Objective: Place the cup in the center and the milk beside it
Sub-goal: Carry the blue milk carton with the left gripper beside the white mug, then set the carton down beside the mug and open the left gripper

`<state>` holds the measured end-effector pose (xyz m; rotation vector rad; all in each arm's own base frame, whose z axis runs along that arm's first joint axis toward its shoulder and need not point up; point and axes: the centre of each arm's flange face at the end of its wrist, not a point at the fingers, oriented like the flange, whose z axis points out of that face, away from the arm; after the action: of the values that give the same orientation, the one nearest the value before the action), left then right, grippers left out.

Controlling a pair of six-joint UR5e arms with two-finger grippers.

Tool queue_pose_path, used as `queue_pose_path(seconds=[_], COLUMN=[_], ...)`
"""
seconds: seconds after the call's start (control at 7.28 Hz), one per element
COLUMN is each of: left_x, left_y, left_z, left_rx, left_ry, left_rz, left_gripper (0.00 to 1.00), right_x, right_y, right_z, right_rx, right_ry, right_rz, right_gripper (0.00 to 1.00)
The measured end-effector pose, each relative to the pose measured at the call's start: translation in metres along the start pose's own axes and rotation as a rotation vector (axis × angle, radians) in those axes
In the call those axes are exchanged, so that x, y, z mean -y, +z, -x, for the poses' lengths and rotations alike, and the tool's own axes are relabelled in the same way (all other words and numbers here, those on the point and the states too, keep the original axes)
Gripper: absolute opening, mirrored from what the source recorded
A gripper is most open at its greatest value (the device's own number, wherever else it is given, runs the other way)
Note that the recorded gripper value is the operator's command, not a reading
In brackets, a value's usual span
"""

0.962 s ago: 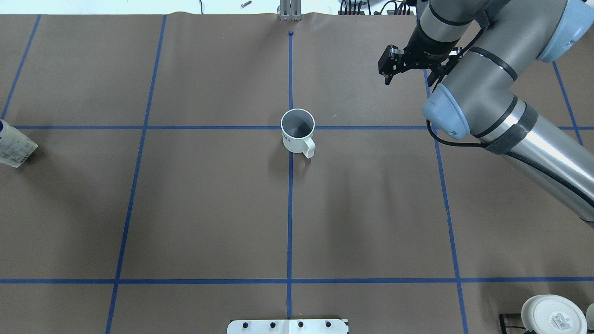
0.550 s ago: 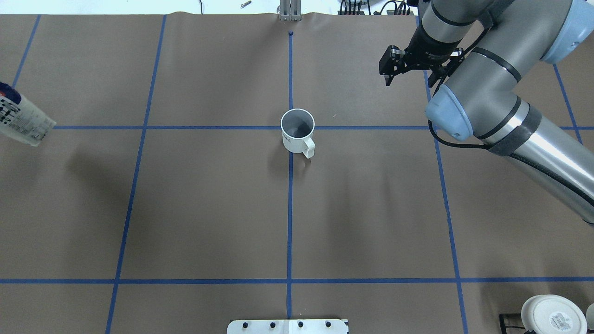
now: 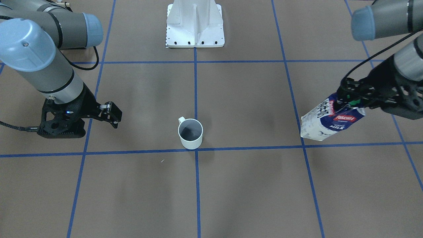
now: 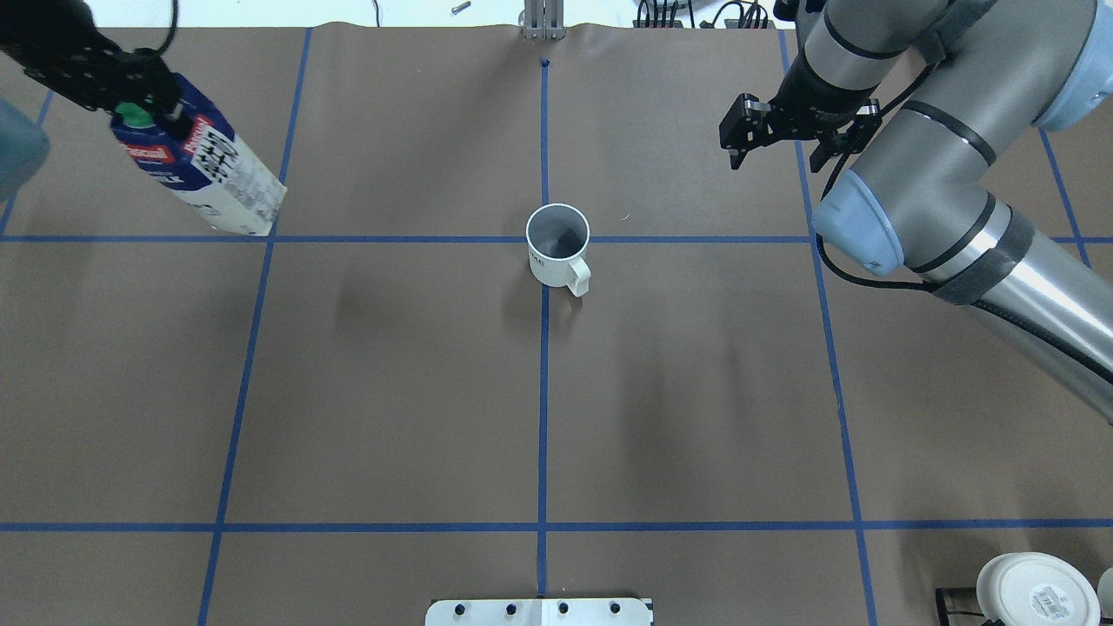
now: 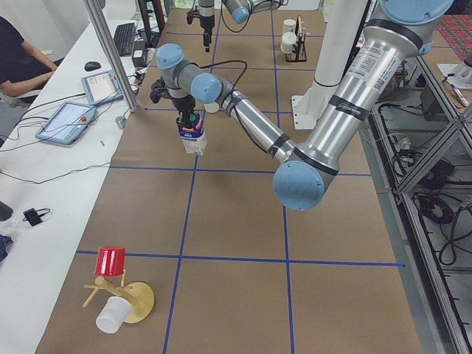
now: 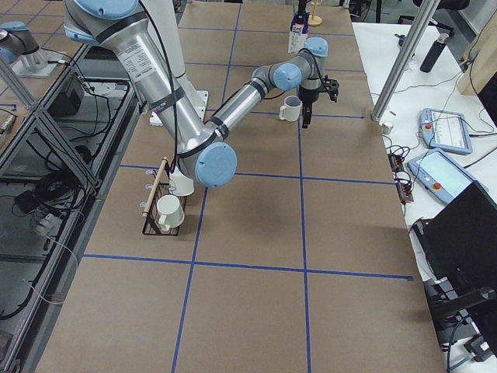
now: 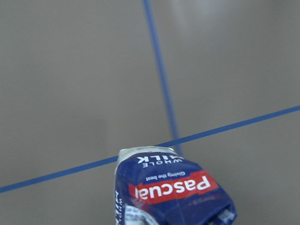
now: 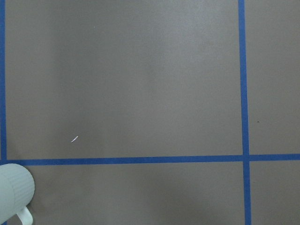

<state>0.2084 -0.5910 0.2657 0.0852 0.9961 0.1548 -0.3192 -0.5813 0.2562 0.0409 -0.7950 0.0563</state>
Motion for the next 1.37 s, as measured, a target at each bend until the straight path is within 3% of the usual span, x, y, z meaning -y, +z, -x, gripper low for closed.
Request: queue_pose_path(seconds=[0.27, 0.55, 0.96, 1.1, 1.24, 1.37], left_x=[0.014, 0.04, 0.055, 0.05, 0.045, 0.041], left_y=[0.045, 0.101, 0.14, 0.148, 0.155, 0.156], left_z=[-0.102, -0.182, -0.237, -0.245, -0.249, -0.252], left_rx=[0.02, 0.01, -0.008, -0.01, -0.007, -0.007], left_ry=[-0.054, -0.129, -0.175, -0.177, -0.175, -0.172], left_rz=[0.003, -0.057, -0.088, -0.083, -0.081, -0.084], left_gripper=[0.0, 0.0, 0.0, 0.06, 0.89, 0.97], right_x=[-0.005, -0.006, -0.006, -0.006, -0.006, -0.006], right_y=[0.002, 0.003, 0.003, 0.003, 0.004, 0.003], right_z=[-0.008, -0.011, -0.011, -0.011, -0.011, -0.012], right_rx=[0.0, -0.002, -0.002, -0.002, -0.003, -0.002], right_ry=[0.001, -0.001, -0.006, -0.007, -0.007, -0.008], right_rz=[0.002, 0.003, 0.003, 0.003, 0.004, 0.003], right_gripper=[1.0, 1.0, 1.0, 1.0, 1.0, 1.0])
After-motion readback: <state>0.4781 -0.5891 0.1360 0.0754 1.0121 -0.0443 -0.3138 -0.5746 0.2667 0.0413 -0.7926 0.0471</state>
